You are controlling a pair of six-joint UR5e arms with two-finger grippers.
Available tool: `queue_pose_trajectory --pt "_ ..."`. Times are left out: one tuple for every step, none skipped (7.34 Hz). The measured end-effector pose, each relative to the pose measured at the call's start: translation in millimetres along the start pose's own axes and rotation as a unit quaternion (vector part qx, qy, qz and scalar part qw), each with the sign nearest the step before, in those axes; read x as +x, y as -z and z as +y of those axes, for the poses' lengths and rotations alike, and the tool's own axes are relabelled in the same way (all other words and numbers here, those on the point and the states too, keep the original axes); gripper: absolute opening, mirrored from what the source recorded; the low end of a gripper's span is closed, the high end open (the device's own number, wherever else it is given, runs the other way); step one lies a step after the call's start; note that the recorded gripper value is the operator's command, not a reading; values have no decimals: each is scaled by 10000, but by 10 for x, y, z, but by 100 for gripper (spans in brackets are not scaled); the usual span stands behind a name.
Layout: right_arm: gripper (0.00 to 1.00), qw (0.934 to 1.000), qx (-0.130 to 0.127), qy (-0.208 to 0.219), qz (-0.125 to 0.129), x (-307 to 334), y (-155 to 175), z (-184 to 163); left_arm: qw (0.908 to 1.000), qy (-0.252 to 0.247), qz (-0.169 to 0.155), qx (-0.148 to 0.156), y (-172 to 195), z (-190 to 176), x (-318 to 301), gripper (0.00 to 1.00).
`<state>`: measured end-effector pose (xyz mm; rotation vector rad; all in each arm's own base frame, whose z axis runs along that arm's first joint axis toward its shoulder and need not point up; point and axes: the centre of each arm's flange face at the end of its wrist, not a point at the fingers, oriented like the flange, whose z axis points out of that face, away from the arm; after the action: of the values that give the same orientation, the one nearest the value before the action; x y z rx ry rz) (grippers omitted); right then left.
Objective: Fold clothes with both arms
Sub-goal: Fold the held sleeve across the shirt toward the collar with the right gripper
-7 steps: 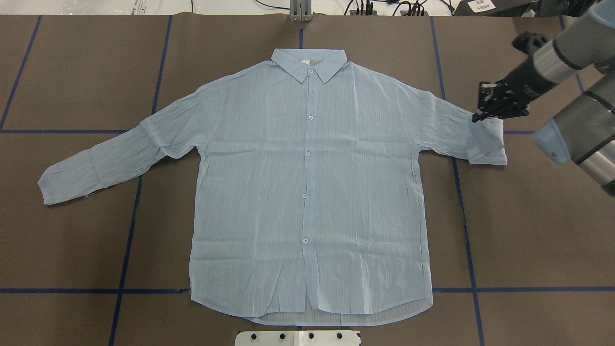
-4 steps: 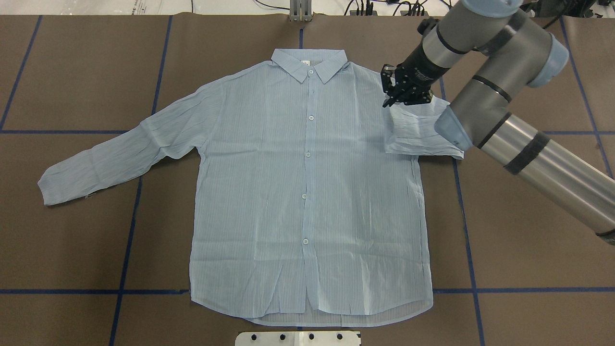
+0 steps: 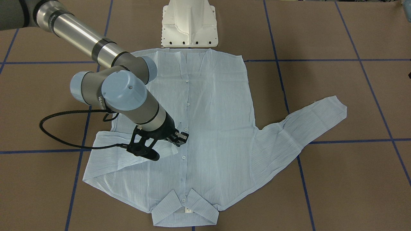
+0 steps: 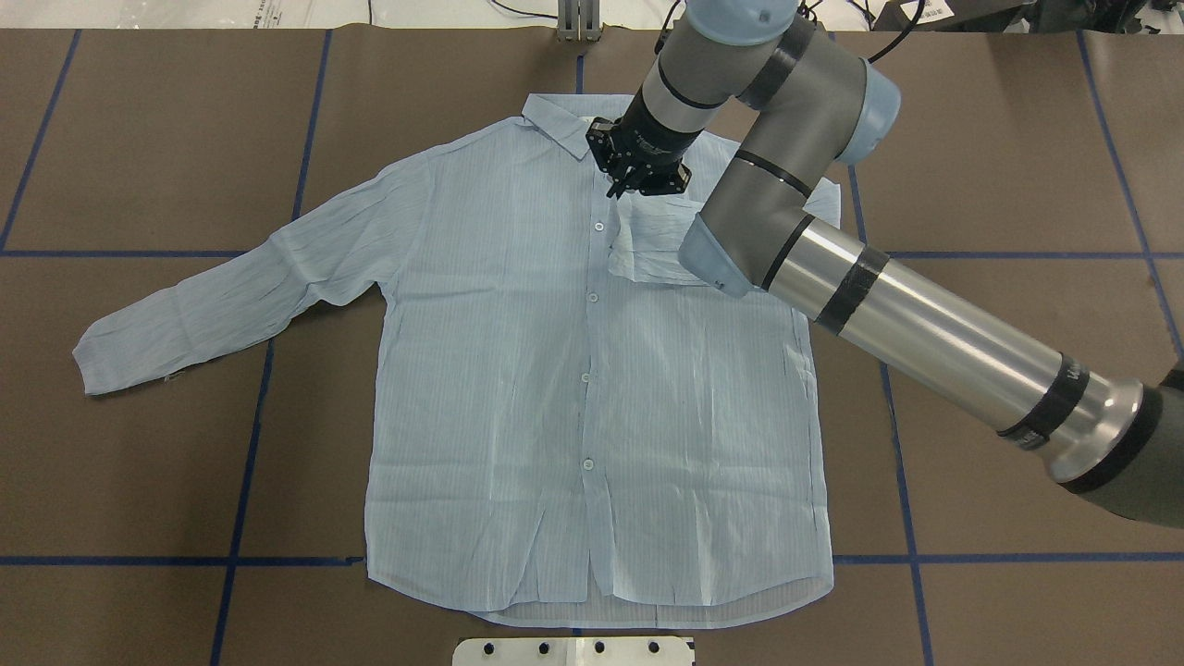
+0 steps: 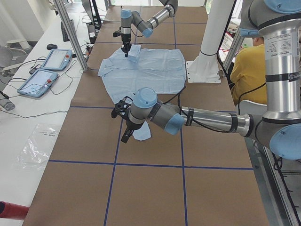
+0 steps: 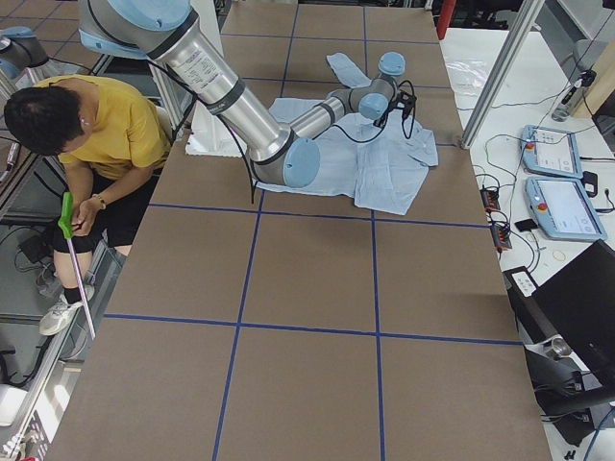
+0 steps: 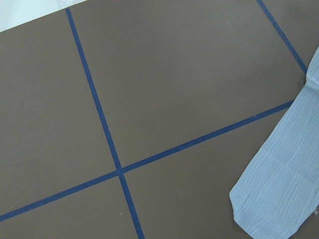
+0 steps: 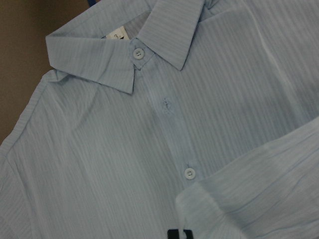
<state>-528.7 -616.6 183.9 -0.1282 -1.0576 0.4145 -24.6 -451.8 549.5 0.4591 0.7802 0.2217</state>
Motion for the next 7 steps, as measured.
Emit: queue_pose_trajectory --pt "0 10000 94 -18 -2 -205 -103 142 10000 2 15 -2 -3 3 3 99" --pt "0 9998 179 -60 -40 -347 -204 254 10000 1 21 -2 -5 6 3 99" --pt "0 9995 269 -119 -101 -449 -311 338 10000 3 25 -3 -7 8 2 99" --pt "0 9992 339 -160 -139 -525 -400 403 10000 4 31 -6 -8 9 2 99" --pt "0 9990 370 -198 -163 -570 -443 441 10000 4 36 -6 -9 8 3 99" --pt "1 9988 390 -251 -176 -614 -465 468 10000 -5 40 1 -7 1 8 99" --pt "11 9986 412 -290 -169 -649 -494 495 10000 -3 45 -6 -21 -7 9 99"
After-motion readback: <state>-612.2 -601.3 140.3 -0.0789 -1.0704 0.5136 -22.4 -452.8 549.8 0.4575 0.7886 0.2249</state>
